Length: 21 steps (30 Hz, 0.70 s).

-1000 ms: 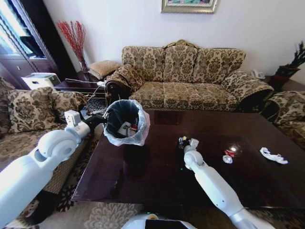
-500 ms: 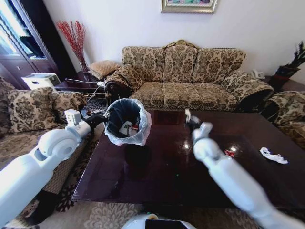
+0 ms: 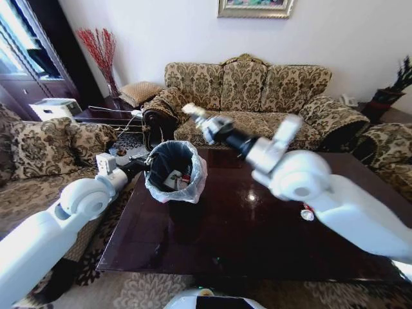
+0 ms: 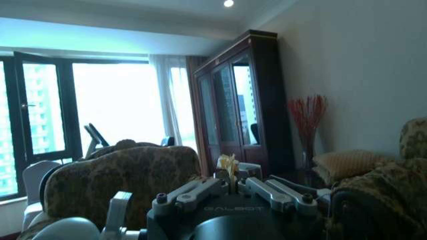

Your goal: Move to the front of the table and place the trash on the table into the trash bin.

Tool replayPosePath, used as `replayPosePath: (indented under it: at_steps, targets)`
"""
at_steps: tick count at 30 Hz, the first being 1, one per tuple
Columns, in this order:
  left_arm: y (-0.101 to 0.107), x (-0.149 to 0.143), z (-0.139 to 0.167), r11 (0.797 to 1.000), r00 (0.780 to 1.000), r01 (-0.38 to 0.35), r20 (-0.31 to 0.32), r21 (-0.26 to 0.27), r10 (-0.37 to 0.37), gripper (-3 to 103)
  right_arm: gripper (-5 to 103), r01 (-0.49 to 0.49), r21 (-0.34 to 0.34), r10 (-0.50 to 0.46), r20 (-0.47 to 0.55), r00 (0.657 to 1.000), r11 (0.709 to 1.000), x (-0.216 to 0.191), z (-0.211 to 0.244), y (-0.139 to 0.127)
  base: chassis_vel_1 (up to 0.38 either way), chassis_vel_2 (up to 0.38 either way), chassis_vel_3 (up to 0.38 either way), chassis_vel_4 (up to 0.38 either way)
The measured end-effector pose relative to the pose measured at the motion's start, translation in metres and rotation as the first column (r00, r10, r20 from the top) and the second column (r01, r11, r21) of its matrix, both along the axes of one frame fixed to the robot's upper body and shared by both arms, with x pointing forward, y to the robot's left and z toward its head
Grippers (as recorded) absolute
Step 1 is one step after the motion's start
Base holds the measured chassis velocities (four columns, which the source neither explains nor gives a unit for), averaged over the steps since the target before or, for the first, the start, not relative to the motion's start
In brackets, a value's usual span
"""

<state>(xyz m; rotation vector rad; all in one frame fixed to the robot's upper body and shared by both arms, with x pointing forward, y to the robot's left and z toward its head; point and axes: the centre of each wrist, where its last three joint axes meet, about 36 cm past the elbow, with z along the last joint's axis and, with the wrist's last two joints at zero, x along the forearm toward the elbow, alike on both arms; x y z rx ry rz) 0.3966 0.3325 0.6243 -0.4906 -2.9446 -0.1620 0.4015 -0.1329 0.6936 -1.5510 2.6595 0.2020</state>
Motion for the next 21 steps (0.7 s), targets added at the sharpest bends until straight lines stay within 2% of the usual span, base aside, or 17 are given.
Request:
replayPosePath:
  at_steps: [3,4,6,9,12,13,16,17,19,20,21]
  targets:
    - [0.001,0.0,-0.002,1.0,1.0,-0.006,-0.004,-0.009,0.005,3,0,-0.001,-0.096,-0.002,-0.027,1.0,0.995,0.004,-0.021,0.011,0.0,0.0,0.0,0.0]
    - [0.001,0.0,-0.003,1.0,1.0,-0.006,-0.005,-0.011,0.006,3,5,0.004,-0.111,-0.007,-0.03,1.0,0.994,0.005,-0.027,0.012,0.0,0.0,0.0,0.0]
    - [0.001,0.0,-0.003,1.0,1.0,-0.006,-0.005,-0.012,0.006,3,5,0.006,-0.119,-0.01,-0.031,0.999,0.993,0.005,-0.03,0.012,0.0,0.0,0.0,0.0]
    - [0.0,0.0,-0.002,1.0,1.0,-0.008,-0.002,-0.012,0.008,3,21,0.018,-0.15,-0.019,-0.007,1.0,0.989,0.004,-0.04,0.014,0.0,0.0,0.0,0.0]
    - [0.001,0.0,-0.001,1.0,1.0,-0.012,0.001,-0.015,0.012,3,27,0.025,-0.155,-0.024,0.009,1.0,0.988,0.006,-0.04,0.015,0.0,0.0,0.0,0.0]
    - [0.0,0.0,-0.002,1.0,1.0,-0.014,0.002,-0.018,0.014,3,37,0.029,-0.155,-0.027,0.014,1.0,0.987,0.008,-0.04,0.016,0.0,0.0,0.0,0.0]
    - [0.0,0.0,-0.002,1.0,1.0,-0.014,0.001,-0.021,0.014,3,42,0.033,-0.154,-0.03,0.018,0.999,0.987,0.009,-0.039,0.016,0.0,0.0,0.0,0.0]
    - [0.0,0.0,-0.002,1.0,1.0,-0.014,0.001,-0.024,0.014,3,48,0.042,-0.15,-0.039,0.024,0.999,0.988,0.011,-0.038,0.016,0.0,0.0,0.0,0.0]
    - [0.0,-0.001,-0.003,0.999,1.0,-0.017,0.004,-0.029,0.018,3,59,0.097,-0.12,-0.093,0.043,0.995,0.988,0.015,-0.032,0.013,0.0,0.0,0.0,0.0]
    - [0.0,-0.001,-0.003,0.999,1.0,-0.019,0.005,-0.027,0.02,3,59,0.147,-0.103,-0.143,0.047,0.989,0.984,0.017,-0.027,0.01,0.0,0.0,0.0,0.0]
    - [0.0,-0.001,-0.003,0.999,1.0,-0.019,0.005,-0.027,0.02,3,59,0.147,-0.103,-0.143,0.047,0.989,0.984,0.017,-0.027,0.01,0.0,0.0,0.0,0.0]
